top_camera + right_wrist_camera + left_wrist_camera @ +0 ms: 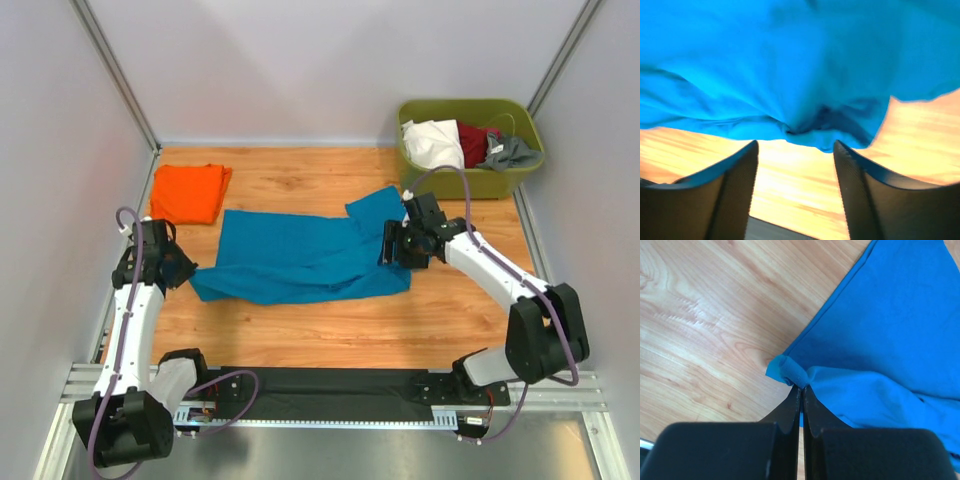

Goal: Fold and stack the t-shirts
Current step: Flatten the tshirt out

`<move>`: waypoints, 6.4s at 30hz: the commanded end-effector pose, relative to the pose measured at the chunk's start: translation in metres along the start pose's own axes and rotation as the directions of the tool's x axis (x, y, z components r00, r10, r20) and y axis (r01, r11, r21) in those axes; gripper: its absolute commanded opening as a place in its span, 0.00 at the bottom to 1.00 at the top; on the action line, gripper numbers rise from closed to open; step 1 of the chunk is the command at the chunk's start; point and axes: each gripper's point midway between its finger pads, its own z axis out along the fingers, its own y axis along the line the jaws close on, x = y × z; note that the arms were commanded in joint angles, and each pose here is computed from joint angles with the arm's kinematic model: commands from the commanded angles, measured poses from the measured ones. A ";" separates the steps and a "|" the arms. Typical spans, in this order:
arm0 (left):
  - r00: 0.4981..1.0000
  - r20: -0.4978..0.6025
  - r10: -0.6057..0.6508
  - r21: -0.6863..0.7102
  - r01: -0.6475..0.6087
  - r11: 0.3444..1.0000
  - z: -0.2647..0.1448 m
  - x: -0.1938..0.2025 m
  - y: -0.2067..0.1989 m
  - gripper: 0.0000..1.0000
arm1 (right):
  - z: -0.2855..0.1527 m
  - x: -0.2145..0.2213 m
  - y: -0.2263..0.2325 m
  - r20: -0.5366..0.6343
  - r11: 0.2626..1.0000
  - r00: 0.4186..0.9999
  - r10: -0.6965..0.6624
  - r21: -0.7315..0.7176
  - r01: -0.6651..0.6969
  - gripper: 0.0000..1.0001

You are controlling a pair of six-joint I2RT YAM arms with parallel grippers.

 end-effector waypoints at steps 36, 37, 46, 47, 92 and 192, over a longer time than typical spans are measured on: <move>0.999 -0.029 0.033 0.026 -0.032 0.999 0.018 -0.008 -0.013 0.00 | -0.016 0.140 -0.017 -0.366 0.997 0.930 -0.043 0.044 0.063 0.22; 0.999 -0.033 0.035 0.024 -0.034 0.999 0.018 -0.008 -0.013 0.00 | -0.017 0.144 -0.021 -0.391 0.995 0.919 -0.043 0.063 0.074 0.28; 0.999 -0.030 0.042 0.020 -0.041 0.999 0.018 -0.008 -0.012 0.00 | -0.028 0.038 -0.009 -0.131 0.997 0.988 0.078 0.031 -0.074 0.70; 0.999 -0.031 0.042 0.024 -0.041 0.999 0.017 -0.008 -0.013 0.00 | -0.025 0.032 -0.009 -0.118 0.997 0.991 0.069 0.026 -0.066 0.69; 0.997 -0.036 0.061 0.014 -0.060 0.998 0.019 -0.022 -0.019 0.00 | 0.038 0.042 -0.013 -0.145 0.994 0.985 -0.091 -0.071 0.082 0.00; 0.979 -0.193 -0.072 0.055 0.084 0.995 0.050 -0.004 -0.042 0.00 | -0.060 -0.006 0.001 0.219 0.909 0.883 -0.415 0.153 0.389 0.00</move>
